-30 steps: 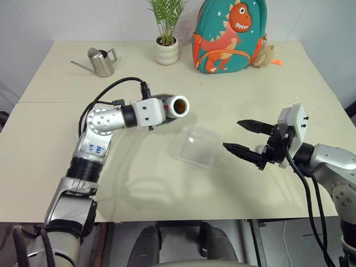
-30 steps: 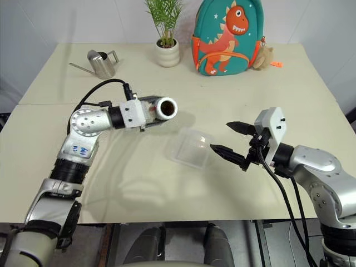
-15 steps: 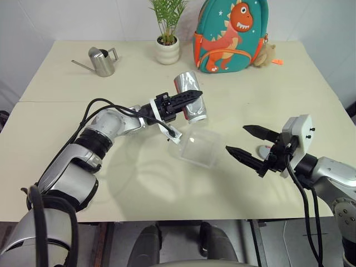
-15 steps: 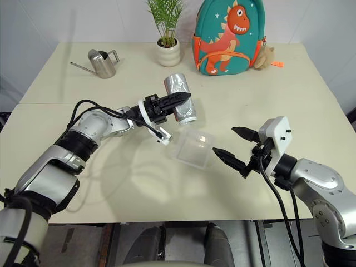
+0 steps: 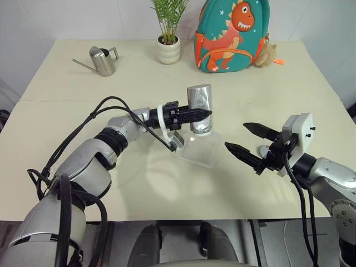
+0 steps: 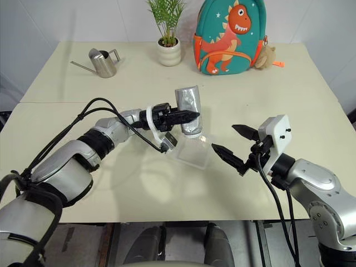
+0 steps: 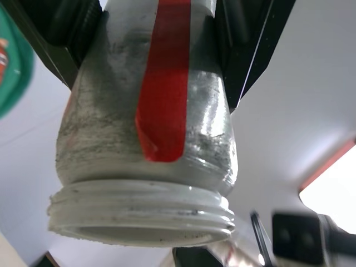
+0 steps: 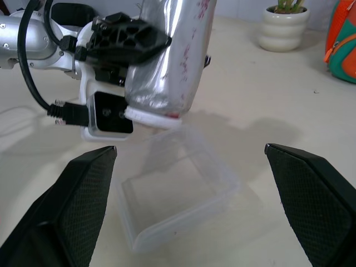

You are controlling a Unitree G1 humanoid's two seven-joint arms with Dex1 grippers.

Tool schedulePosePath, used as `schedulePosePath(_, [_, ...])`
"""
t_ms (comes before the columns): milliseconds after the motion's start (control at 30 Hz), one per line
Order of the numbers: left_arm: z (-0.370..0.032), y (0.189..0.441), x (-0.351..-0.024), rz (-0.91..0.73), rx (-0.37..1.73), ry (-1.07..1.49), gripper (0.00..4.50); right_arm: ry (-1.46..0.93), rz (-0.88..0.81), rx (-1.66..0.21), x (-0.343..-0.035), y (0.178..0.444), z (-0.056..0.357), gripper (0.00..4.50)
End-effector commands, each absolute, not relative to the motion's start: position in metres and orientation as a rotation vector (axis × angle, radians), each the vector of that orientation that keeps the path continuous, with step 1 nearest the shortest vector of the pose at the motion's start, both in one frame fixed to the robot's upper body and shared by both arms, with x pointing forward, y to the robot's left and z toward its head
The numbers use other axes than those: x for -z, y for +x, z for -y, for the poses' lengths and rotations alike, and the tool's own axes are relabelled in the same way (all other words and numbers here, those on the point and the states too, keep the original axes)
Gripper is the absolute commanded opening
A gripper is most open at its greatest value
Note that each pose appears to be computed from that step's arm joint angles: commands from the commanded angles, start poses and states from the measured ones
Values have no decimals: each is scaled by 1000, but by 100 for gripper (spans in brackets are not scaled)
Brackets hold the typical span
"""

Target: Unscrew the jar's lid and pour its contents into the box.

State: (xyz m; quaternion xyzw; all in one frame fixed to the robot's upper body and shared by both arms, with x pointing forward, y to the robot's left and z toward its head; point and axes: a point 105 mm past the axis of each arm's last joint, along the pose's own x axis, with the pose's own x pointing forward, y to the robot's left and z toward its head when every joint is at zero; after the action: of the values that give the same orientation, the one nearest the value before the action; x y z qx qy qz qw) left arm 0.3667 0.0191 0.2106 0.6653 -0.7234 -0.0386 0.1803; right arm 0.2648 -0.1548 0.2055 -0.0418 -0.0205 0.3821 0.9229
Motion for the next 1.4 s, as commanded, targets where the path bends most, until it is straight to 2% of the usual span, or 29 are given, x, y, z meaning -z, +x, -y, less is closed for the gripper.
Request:
schedulePosePath(33, [-15, 364, -221, 2160, 54, 1890, 194, -80, 89, -812, -214, 260, 145, 449])
schedulePosePath(500, [-3, 366, -234, 2332, 19, 1990, 194, -37, 103, -838, -210, 267, 134, 449])
schedulePosePath(700, [6, 369, -233, 2364, 67, 2039, 194, -25, 109, -859, -210, 270, 129, 449])
schedulePosePath(1167, [-4, 370, -245, 2242, 78, 1958, 194, -21, 108, -878, -208, 270, 128, 449])
schedulePosePath(1200, [-6, 369, -248, 2207, 108, 1918, 194, -23, 104, -884, -207, 270, 128, 449])
schedulePosePath(1300, [-11, 358, -244, 2237, 251, 1801, 194, -28, 97, -896, -207, 268, 129, 449])
schedulePosePath(1400, [-19, 353, -252, 2023, 400, 1644, 194, -37, 92, -908, -207, 267, 130, 449])
